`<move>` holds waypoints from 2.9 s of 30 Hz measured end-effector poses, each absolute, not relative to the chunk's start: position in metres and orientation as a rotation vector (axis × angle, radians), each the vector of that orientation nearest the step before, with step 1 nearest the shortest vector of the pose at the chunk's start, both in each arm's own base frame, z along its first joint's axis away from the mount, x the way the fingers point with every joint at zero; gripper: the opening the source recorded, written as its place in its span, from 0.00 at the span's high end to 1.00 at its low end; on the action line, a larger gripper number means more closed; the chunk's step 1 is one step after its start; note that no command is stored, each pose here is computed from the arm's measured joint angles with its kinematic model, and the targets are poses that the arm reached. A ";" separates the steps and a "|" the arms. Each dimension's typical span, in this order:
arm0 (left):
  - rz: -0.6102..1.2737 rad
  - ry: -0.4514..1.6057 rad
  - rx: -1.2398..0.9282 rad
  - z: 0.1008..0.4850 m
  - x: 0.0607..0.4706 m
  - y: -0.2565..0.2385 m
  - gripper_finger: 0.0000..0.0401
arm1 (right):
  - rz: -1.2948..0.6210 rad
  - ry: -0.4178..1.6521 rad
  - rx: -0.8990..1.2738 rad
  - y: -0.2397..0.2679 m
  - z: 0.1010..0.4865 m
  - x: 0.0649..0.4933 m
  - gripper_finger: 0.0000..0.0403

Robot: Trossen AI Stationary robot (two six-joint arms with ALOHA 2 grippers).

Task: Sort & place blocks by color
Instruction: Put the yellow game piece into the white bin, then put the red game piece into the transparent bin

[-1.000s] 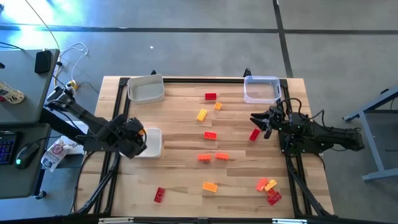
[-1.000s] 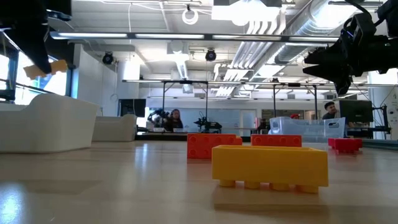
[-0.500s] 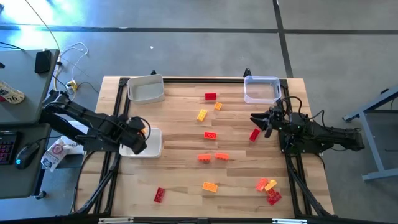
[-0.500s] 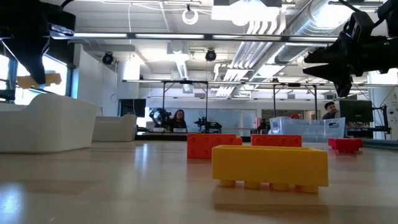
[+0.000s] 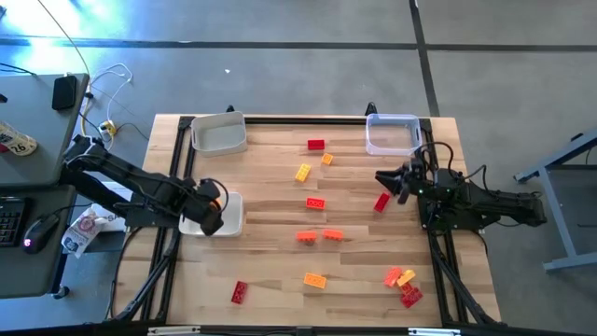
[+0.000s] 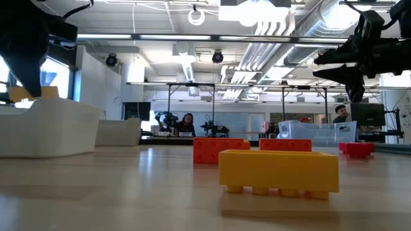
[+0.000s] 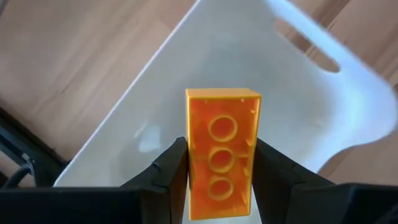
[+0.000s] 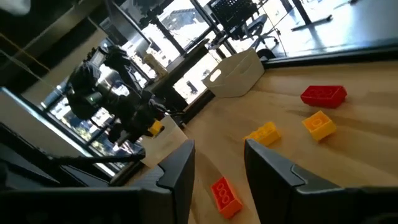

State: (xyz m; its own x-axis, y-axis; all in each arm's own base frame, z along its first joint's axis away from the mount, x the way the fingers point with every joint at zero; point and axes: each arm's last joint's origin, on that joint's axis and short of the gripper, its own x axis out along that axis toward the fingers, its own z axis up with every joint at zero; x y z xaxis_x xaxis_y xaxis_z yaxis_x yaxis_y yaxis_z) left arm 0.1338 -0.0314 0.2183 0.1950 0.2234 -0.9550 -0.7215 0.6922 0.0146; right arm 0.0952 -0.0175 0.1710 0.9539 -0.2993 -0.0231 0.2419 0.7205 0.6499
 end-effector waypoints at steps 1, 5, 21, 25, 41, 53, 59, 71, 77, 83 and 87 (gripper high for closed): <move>0.701 1.203 -0.499 0.216 0.134 -0.031 0.71 | -0.298 -0.091 0.739 -0.018 0.171 0.095 0.69; 0.680 1.198 -0.524 0.208 0.136 -0.031 0.71 | -0.296 -0.101 0.803 -0.018 0.171 0.095 0.69; 0.523 1.247 -0.504 0.192 0.142 -0.019 0.71 | -0.296 -0.099 0.800 -0.017 0.171 0.095 0.69; 0.508 1.254 -0.480 0.192 0.143 -0.015 0.70 | -0.315 -0.107 0.796 -0.018 0.171 0.095 0.69; 0.532 1.251 -0.487 0.192 0.143 -0.009 0.57 | -0.329 -0.094 0.684 -0.018 0.171 0.095 0.69; 0.575 1.234 -0.525 0.192 0.143 -0.009 0.52 | -0.269 -0.139 0.702 -0.017 0.177 0.095 0.69; 0.581 1.230 -0.534 0.192 0.143 -0.009 0.52 | -0.149 -0.190 0.704 -0.015 0.185 0.095 0.69; 0.544 1.145 -0.561 0.194 0.152 -0.010 0.51 | -0.176 -0.086 0.642 -0.013 0.223 0.088 0.69; 0.543 1.138 -0.564 0.195 0.153 -0.010 0.51 | -0.293 0.101 0.713 -0.014 0.248 0.085 0.69; 0.542 1.139 -0.562 0.195 0.153 -0.010 0.51 | -0.440 0.275 0.917 -0.016 0.270 0.091 0.69; 0.543 1.138 -0.561 0.195 0.153 -0.010 0.51 | -0.500 0.387 1.050 -0.016 0.283 0.100 0.69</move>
